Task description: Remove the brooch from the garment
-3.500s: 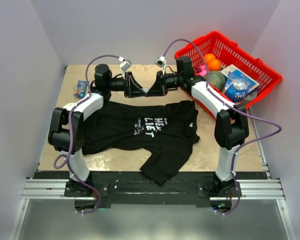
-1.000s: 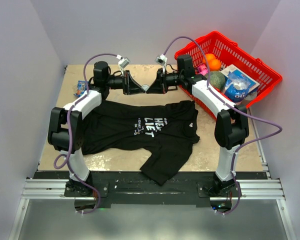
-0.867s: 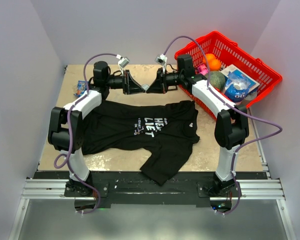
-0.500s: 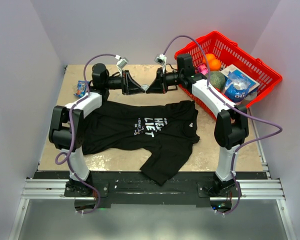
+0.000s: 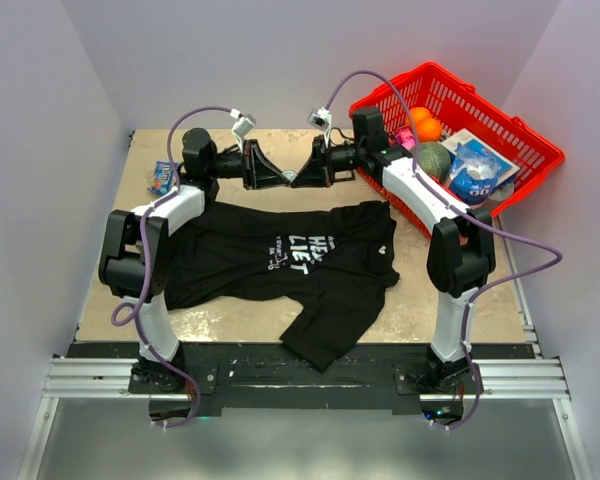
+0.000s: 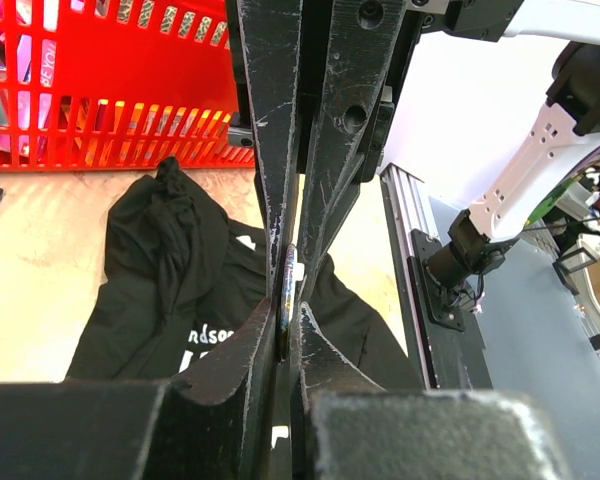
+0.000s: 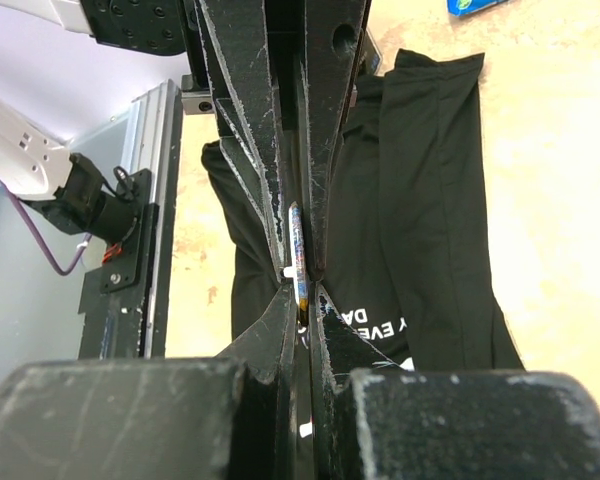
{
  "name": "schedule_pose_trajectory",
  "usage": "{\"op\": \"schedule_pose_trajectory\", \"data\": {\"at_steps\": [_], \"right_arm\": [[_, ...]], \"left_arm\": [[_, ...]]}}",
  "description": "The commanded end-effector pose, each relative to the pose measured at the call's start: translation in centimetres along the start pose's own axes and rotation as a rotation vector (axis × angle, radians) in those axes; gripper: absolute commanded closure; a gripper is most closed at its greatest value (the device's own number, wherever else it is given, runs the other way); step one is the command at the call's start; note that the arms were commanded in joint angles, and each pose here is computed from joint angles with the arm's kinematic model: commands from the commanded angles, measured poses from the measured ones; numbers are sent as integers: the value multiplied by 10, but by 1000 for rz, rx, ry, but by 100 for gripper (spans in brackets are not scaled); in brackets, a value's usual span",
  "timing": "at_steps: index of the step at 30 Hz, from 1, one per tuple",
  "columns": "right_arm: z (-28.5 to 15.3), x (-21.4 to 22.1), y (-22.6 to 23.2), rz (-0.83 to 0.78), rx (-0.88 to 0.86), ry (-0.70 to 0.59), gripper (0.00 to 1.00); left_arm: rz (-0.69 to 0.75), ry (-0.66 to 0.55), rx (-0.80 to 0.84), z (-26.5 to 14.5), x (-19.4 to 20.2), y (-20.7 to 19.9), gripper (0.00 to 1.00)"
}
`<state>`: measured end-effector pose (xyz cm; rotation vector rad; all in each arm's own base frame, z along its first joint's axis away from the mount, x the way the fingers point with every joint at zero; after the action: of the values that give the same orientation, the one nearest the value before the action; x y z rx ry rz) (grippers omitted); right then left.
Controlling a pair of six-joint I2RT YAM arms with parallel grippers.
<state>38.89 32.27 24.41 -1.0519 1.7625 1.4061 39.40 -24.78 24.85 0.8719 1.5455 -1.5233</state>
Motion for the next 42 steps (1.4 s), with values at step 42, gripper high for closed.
{"op": "schedule_pose_trajectory", "data": {"at_steps": [42], "right_arm": [[10,-10,18,-171,-56,53,100]], "left_arm": [[42,-100,22,4,-28,-13,75]]}}
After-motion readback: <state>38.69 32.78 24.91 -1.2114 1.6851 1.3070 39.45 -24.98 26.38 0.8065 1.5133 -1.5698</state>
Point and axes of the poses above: each gripper's point midway between its finger pads, its own z axis out along the fingers, its own y axis along the line the jaws close on, x = y × z, the point moved 1 cm from there along -z, back along the fingers, and after that the axes turned 2 degrees about z, right-handed, at the moved point
